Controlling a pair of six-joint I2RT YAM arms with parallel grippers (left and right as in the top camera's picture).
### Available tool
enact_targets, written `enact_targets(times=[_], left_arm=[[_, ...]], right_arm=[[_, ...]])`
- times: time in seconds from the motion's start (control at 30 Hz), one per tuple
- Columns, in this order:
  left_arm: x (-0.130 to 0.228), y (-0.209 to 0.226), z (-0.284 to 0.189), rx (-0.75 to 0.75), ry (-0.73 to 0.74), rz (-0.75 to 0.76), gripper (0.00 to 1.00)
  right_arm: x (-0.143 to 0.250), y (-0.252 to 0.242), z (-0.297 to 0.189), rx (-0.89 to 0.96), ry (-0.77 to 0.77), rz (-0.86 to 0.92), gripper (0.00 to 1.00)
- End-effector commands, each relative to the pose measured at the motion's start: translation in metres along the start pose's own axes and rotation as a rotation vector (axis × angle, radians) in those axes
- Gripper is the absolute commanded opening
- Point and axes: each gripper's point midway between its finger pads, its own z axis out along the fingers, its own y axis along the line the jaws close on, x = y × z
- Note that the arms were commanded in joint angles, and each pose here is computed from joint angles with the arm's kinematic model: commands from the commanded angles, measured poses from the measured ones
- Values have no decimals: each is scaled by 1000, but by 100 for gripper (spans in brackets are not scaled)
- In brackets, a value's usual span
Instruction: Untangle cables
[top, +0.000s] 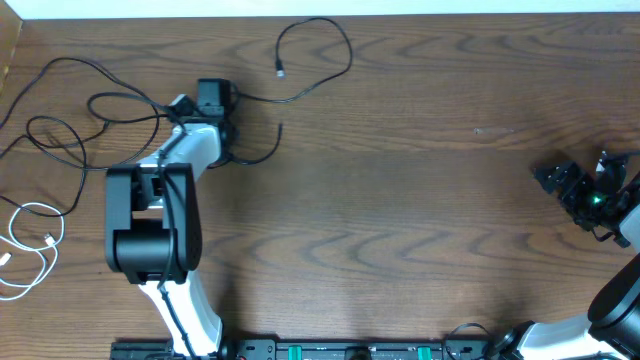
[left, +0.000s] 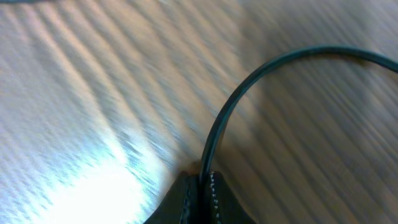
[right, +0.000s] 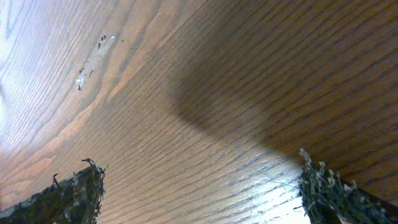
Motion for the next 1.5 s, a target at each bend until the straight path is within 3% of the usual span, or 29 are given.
enact_targets(times=[0.0, 0.27, 0.5, 0.73, 1.07, 1.17, 1.2, 1.33, 1.47], left_arm=[[1, 39, 21, -88, 46, -83, 8], [-37, 105, 38, -178, 34, -291, 8], [-71, 195, 51, -284, 0, -565, 8], [-81, 259, 54, -349, -6, -738, 8], [-79, 256, 59, -257, 64, -782, 14], [-91, 229, 61, -99, 90, -642, 86], [-95, 222, 58, -69, 86, -602, 97], [-117, 199, 36, -6, 29, -432, 98], [-145, 150, -13, 141, -69, -105, 98]], right_arm=[[10, -4, 5, 15, 29, 6, 99], [10, -5, 5, 21, 28, 6, 99], [8, -5, 5, 21, 21, 2, 99], [8, -5, 5, 20, 21, 2, 99], [6, -5, 5, 19, 13, 0, 99], [5, -5, 5, 19, 9, -3, 99], [5, -5, 5, 19, 9, -3, 99], [4, -5, 5, 19, 8, -3, 99], [4, -5, 5, 19, 8, -4, 99]])
